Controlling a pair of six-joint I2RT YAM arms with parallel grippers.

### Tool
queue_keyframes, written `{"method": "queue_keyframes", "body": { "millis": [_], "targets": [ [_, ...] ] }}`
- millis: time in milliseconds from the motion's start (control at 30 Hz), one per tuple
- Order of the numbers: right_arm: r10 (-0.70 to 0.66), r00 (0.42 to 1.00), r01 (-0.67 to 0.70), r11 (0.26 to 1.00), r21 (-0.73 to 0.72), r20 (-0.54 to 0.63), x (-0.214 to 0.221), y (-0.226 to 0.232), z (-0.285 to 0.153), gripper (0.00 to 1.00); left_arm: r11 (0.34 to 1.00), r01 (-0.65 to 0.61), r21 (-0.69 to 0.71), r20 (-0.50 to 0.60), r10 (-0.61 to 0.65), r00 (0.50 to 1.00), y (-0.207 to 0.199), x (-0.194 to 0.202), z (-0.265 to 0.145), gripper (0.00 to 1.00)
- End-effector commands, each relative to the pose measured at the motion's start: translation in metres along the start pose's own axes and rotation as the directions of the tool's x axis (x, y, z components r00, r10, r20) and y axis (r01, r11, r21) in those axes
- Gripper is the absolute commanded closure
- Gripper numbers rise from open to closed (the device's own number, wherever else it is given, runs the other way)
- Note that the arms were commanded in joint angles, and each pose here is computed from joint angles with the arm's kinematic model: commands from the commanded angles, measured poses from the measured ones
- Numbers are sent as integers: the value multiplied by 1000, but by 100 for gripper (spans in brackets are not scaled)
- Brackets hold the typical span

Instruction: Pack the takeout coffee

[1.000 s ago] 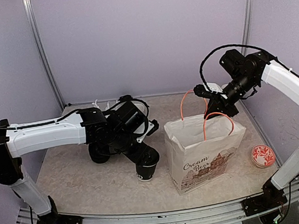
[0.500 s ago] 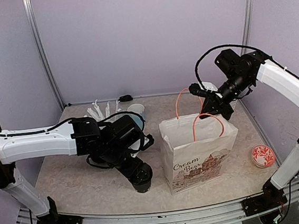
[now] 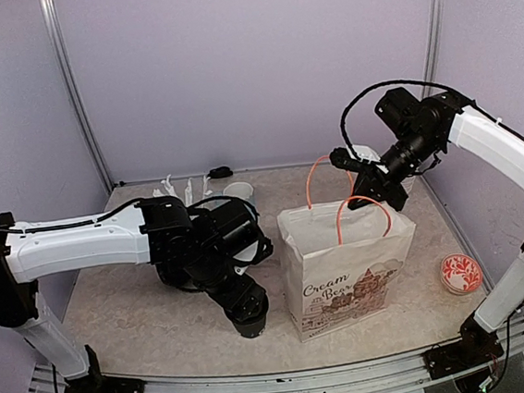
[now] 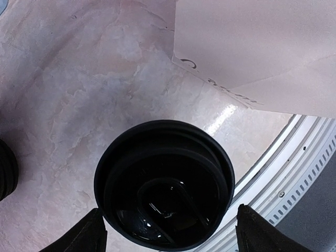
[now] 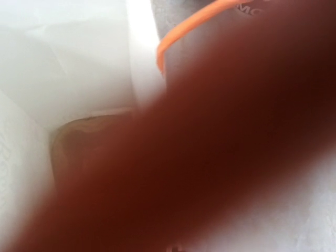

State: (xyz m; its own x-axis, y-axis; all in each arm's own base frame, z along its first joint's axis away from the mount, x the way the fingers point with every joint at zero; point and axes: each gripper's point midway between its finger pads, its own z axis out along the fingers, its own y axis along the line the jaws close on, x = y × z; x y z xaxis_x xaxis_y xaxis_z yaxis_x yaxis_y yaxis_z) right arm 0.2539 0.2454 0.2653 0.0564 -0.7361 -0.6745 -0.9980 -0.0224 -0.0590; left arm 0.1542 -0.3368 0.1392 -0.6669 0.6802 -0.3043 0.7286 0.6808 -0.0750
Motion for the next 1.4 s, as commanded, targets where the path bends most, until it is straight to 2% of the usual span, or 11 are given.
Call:
{"method": "queue_keyframes", "body": {
  "millis": [0,400,833,1100,1367],
  "targets": [
    [-5,1000,6,1000,-19,11,-2,8,4,100,1000,1,-3,-7,-1,1000,-1,-6,-1,17],
    [3,1000,-3,1000,-21,11,-1,9,5,100,1000,-14,-7,-71,13,997,-1,-1,13,28],
    [12,1000,-12,1000,-22,14,-1,10,5,100,997,-44,-58,-97,38,995,1,0,22,20],
    [13,1000,-13,1000,-21,16,-2,10,5,100,982,-16,-187,34,23,999,20,-32,-12,20],
    [17,1000,-17,1000,-24,16,-3,10,6,100,998,-20,-55,2,20,1000,-5,-19,-6,17]
  ]
}}
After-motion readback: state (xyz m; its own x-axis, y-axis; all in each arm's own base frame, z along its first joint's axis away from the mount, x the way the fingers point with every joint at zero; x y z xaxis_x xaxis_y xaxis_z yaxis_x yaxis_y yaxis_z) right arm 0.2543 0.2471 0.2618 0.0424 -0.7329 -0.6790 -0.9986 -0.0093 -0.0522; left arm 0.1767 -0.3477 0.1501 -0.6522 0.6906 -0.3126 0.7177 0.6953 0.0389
